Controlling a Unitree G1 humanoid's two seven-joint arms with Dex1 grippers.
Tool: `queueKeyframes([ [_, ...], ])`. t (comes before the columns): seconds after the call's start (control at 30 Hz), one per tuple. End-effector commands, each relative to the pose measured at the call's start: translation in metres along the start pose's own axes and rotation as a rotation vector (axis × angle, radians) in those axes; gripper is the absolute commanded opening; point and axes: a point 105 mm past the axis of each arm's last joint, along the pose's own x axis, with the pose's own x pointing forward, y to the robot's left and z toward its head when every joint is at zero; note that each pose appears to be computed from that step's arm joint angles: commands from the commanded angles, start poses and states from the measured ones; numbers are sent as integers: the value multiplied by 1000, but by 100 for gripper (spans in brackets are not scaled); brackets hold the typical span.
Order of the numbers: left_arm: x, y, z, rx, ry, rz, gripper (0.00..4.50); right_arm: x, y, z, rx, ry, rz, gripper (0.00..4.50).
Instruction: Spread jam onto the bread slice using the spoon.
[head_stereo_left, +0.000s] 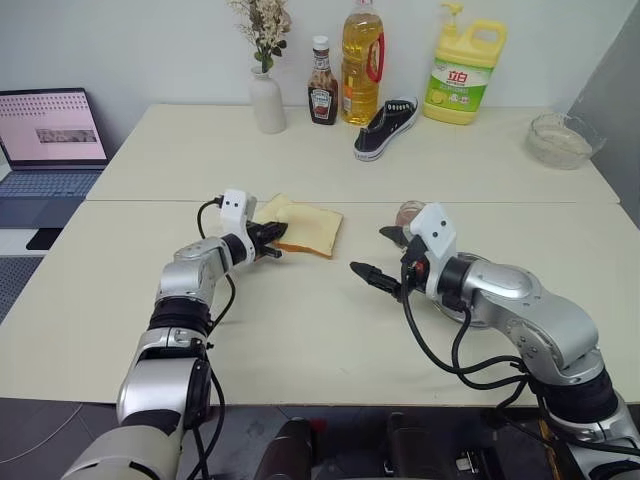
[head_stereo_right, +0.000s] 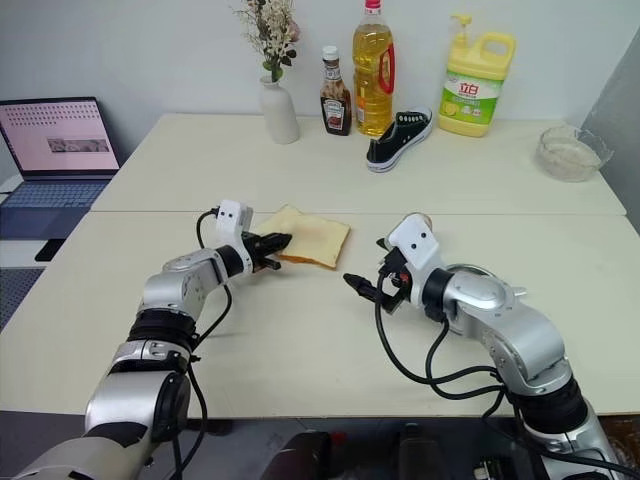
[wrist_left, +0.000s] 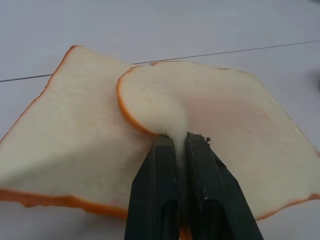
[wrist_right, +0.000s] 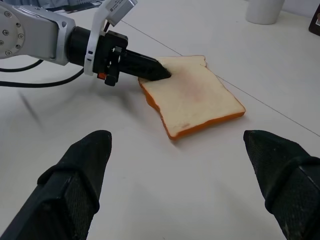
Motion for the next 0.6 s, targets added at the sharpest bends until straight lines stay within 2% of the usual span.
queueKeyframes([
  [0.03,-5,0,31,82,-40,-19,2,-10,-8,10,-27,-35,-37,450],
  [0.23,-28,-50,70,232,-14,-332,2,-49,-19,17,-31,-19,-68,450],
  [0.37,-58,-95,86,303,65,-618,2,-85,-10,16,-8,36,-29,450],
  [0.53,-76,-130,80,311,160,-826,2,-104,1,14,26,78,-8,450],
  [0.6,-74,-133,52,422,265,-867,2,-109,10,11,49,88,15,450],
])
